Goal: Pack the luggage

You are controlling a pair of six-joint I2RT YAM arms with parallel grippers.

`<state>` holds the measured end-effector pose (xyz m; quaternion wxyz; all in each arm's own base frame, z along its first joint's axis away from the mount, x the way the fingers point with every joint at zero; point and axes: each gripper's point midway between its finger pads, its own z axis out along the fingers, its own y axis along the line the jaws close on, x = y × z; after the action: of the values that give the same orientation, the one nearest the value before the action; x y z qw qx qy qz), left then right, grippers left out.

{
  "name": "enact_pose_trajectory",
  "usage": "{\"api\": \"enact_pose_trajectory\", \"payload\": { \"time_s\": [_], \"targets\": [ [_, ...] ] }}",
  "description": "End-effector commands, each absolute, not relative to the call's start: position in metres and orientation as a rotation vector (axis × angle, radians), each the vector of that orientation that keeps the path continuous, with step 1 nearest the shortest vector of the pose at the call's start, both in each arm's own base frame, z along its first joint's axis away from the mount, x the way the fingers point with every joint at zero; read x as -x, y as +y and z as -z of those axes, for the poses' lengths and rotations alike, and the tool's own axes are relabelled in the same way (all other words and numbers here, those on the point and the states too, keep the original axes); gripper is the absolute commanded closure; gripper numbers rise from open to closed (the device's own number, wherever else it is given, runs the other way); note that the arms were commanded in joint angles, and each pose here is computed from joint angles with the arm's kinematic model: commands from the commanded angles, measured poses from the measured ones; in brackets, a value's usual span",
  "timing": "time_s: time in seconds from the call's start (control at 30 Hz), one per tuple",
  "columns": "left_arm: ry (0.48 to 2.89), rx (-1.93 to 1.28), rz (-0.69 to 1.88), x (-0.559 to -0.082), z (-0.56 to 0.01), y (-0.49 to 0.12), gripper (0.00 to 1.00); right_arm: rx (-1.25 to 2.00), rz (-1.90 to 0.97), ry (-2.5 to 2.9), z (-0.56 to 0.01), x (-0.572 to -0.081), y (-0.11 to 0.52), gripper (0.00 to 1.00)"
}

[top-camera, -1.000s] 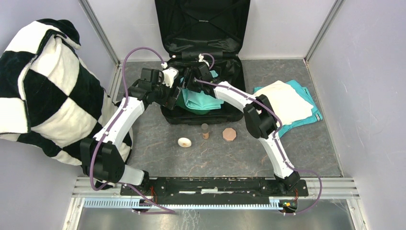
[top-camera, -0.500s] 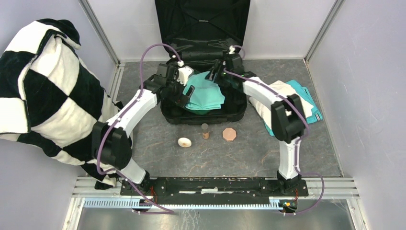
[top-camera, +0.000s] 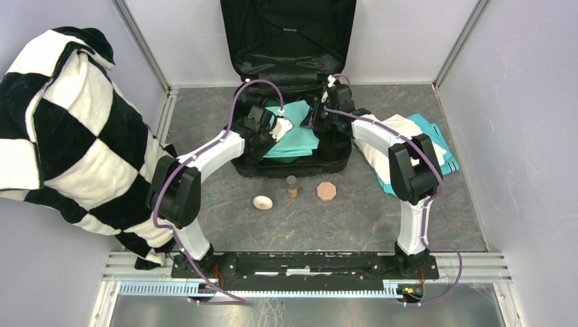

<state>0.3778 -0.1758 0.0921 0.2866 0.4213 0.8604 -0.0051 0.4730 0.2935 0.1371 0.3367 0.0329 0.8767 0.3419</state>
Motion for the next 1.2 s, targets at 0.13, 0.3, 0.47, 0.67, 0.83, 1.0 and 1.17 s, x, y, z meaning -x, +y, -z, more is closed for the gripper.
{"api": "enact_pose_trajectory", "payload": {
  "time_s": [0.13, 0.3, 0.47, 0.67, 0.83, 1.0, 1.17],
  "targets": [
    [2.157, -1.114, -0.425, -0.406, -0.123, -0.124, 0.92, -0.026, -0.911, 2.323, -0.118, -0.460, 0.299, 0.74],
    [2.142, -1.165, -0.387, -0.398, -0.128, -0.129, 0.81, -0.015, -0.897, 2.305, -0.130, -0.464, 0.299, 0.73],
    [2.210, -1.317, -0.111, -0.353, -0.110, -0.154, 0.34, -0.007, -0.904, 2.268, -0.154, -0.483, 0.305, 0.71],
    [2.129, -1.362, 0.079, -0.332, -0.154, -0.172, 0.15, 0.020, -0.959, 2.236, -0.172, -0.493, 0.327, 0.70],
    [2.026, -1.153, 0.032, -0.377, -0.227, -0.177, 0.15, 0.064, -1.052, 2.260, -0.157, -0.473, 0.360, 0.74],
    [2.067, -0.809, -0.068, -0.437, -0.251, -0.146, 0.17, 0.166, -1.132, 2.304, -0.132, -0.442, 0.397, 0.82],
    [2.123, -0.771, -0.061, -0.446, -0.212, -0.138, 0.16, 0.203, -1.078, 2.385, -0.092, -0.414, 0.396, 0.84]
  ]
}}
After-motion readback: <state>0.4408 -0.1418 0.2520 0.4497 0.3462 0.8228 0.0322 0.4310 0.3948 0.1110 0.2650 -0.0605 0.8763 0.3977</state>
